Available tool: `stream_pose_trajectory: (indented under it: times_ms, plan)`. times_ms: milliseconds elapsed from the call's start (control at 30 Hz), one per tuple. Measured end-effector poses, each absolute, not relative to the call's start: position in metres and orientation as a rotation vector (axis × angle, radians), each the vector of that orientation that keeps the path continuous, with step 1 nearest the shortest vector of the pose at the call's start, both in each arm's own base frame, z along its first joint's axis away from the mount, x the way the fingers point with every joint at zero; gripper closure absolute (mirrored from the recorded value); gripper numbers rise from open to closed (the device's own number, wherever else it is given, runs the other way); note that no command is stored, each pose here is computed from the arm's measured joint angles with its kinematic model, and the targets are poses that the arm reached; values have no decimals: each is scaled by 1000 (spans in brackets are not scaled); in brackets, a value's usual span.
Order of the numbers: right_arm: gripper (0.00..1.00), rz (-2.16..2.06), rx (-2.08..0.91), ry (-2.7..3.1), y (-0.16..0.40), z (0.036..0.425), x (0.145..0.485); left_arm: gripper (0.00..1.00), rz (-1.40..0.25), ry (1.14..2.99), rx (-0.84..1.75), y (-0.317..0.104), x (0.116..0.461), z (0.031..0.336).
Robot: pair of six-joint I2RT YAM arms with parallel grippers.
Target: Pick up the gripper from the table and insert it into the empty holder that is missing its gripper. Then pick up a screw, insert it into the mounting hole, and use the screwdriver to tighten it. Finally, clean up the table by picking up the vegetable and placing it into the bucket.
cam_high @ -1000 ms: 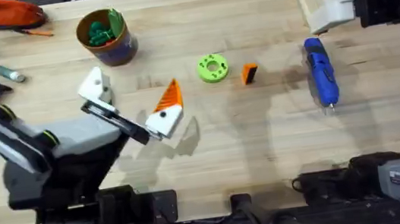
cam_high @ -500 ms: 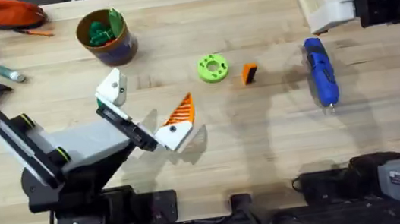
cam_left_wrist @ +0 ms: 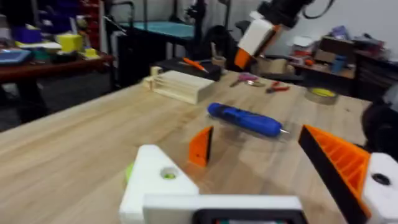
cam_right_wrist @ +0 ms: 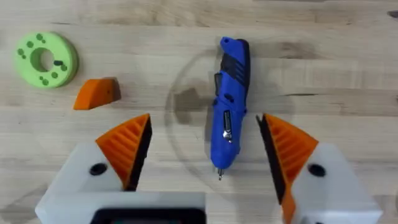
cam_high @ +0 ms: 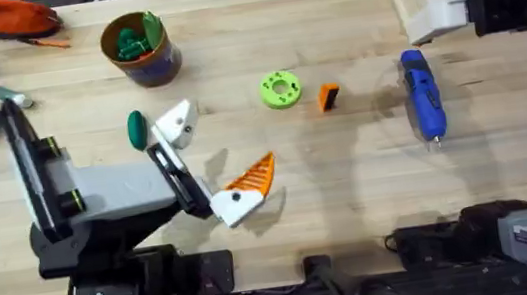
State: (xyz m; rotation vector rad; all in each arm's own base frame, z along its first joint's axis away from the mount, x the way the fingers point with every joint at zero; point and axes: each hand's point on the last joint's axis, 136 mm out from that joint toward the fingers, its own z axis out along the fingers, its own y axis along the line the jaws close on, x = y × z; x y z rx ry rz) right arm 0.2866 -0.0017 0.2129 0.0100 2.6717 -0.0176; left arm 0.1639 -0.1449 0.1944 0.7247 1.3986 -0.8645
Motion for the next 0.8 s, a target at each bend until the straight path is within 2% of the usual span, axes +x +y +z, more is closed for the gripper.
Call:
stream_pose_trajectory:
  times_ms: [167,333,533,800]
  plan:
    - [8,-18,9,2672,-2,213,287,14,-958,1480,728,-150,157,177]
    - [8,-17,10,2672,-2,213,287,13,-967,1518,766,-152,152,162]
    - [8,-17,10,2672,-2,213,287,14,-914,1430,914,-156,142,159]
    - [8,-18,9,2672,-2,213,287,15,-913,1377,988,-160,133,158]
